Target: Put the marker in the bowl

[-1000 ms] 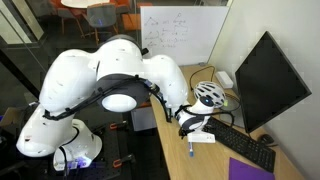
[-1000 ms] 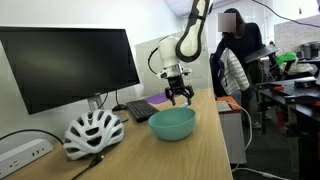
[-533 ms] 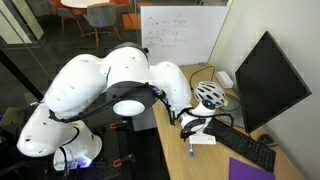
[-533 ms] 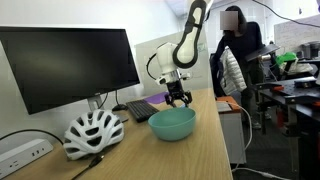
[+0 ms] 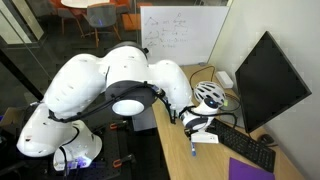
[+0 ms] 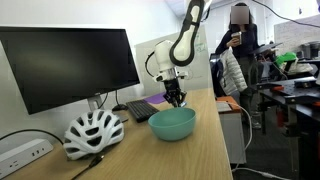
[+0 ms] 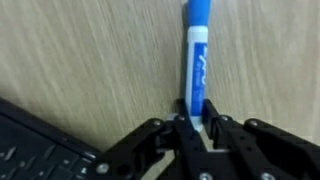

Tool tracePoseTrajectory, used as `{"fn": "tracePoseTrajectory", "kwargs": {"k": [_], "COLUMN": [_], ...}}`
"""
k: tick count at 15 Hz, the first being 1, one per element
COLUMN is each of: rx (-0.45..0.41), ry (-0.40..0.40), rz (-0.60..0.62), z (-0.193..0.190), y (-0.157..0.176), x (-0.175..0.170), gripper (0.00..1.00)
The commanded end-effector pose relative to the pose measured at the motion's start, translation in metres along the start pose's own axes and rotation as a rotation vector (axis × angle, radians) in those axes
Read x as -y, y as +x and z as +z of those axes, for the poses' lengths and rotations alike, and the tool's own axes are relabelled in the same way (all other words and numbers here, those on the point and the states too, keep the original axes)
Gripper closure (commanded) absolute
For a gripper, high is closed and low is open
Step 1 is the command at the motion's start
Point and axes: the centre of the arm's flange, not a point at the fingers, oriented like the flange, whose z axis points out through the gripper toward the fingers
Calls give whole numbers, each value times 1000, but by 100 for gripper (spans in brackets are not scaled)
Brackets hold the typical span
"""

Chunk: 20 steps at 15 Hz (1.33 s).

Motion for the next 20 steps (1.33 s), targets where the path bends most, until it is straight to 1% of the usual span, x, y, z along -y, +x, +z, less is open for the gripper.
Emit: {"fn": "tracePoseTrajectory", "kwargs": {"k": [1,4,6,8,11,15,17,20], "rx": [-44,-138,-227,-311,-390,-470,-492,-500], "ry": [-24,-25,-13,-1,-20,-60,-59,-45], "rz": [43,99,127,114,73,-61,-103,-144], "z": [-26,-56,-78,-95,-118,-142,-142,-139], "y": [-1,2,11,30,65,110,137,170], "x": [13,21,31,41,59,79,82,90], "gripper": [95,95,95,95,95,95,95,95]}}
